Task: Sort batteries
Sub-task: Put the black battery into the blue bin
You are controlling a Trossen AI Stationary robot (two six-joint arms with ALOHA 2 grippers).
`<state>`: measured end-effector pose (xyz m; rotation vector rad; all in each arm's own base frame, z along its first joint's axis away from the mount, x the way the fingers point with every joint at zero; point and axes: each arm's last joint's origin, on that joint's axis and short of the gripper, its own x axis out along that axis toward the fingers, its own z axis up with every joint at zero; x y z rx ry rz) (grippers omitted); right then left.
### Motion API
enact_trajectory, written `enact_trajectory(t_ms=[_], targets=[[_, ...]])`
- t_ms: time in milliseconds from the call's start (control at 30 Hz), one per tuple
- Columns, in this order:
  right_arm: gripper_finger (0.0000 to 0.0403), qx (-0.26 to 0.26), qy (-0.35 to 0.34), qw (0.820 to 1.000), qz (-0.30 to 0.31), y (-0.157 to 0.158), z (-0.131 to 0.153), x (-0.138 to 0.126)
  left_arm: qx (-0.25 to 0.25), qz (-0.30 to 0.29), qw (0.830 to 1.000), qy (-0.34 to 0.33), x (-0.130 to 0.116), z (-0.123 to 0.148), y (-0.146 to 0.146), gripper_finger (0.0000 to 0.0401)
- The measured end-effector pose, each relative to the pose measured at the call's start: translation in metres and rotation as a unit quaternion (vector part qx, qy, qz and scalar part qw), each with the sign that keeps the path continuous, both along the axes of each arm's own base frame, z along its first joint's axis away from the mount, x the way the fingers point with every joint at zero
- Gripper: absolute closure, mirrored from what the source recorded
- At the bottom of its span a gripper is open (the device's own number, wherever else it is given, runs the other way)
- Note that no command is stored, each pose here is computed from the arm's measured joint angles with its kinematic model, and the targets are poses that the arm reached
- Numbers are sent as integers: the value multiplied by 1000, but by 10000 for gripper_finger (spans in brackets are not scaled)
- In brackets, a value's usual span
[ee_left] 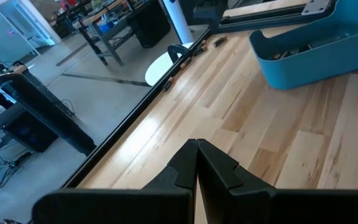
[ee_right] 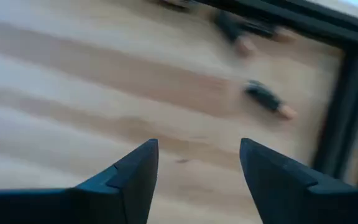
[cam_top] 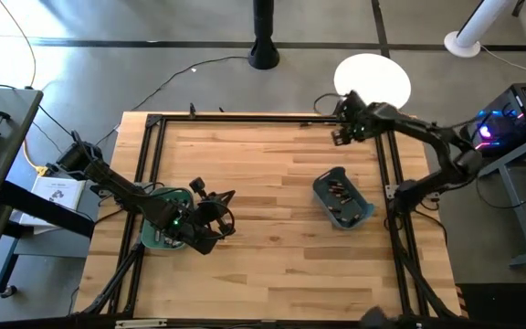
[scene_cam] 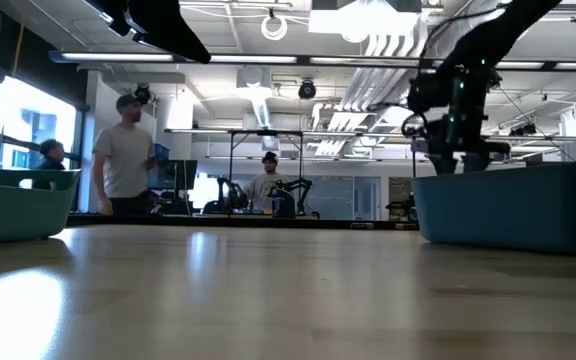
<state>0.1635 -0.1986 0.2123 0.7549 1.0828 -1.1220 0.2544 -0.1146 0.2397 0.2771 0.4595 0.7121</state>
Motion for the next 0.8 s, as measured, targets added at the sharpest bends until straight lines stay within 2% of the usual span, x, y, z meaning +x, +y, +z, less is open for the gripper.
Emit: enact_trajectory(t_ms=[133, 233, 367, 633, 800], targets=[[160, 1, 7, 1000, -30, -30, -15, -18, 0, 0, 1000, 0, 0, 0, 0, 398], [154, -17, 6, 999, -30, -44, -22, -21, 1, 1, 1000, 0, 0, 0, 1, 398], [153, -28, 30, 999, -15, -54, -31, -22, 1, 1, 1000, 0, 0, 0, 1, 398], [169, -14, 9, 1000, 14, -64, -43, -13, 0, 1, 1000, -1, 0, 0, 0, 398], [188, -8, 81, 997, 8, -72, -51, -13, -4, -1, 1000, 0, 1, 0, 0, 398]])
